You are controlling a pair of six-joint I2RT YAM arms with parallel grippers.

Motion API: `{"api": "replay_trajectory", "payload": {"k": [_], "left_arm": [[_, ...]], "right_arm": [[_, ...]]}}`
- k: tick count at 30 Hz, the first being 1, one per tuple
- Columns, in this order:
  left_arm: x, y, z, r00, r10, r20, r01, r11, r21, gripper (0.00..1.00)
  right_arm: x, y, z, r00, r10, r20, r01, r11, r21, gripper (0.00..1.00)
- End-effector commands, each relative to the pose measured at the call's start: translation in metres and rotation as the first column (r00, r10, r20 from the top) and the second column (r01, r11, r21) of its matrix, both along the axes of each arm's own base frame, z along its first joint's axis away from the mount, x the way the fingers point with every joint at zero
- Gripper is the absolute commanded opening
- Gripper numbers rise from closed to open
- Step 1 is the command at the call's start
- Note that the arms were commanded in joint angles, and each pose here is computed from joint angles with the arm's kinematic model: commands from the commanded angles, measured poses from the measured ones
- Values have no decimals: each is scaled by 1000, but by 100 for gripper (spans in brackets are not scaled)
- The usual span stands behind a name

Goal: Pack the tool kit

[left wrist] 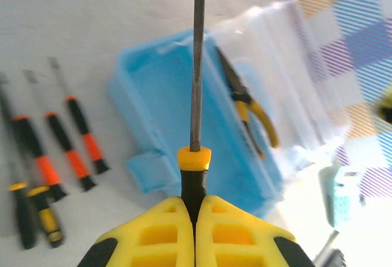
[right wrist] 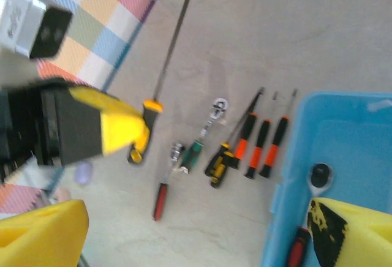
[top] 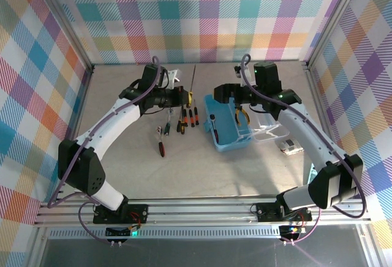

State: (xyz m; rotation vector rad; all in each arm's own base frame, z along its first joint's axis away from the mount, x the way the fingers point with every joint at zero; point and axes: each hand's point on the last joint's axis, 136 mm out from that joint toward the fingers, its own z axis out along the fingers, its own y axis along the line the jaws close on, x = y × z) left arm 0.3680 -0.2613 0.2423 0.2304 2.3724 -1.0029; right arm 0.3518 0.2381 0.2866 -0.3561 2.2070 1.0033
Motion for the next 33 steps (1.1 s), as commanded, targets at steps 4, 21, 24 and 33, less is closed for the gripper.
{"api": "replay_trajectory", "payload": {"k": [4,21,24,33], "left_arm": [[-26,-40,31,988,-154,18,154,961,-231,0],[-38,-67,37,978,-203,42,207,947,-247,0],[-38,-64,35,981,-192,42,196,955,-224,0],[-9,20,-3,998,64,22,-66,992,109,82]], "right_arm": [[21,24,24,1000,29,3,-29,987,156,83],[22,58,6,996,83,-46,-72,979,190,31],[22,50,9,998,58,-37,-52,986,160,4],[36,-47,2,997,-81,17,83,974,-209,0]]}}
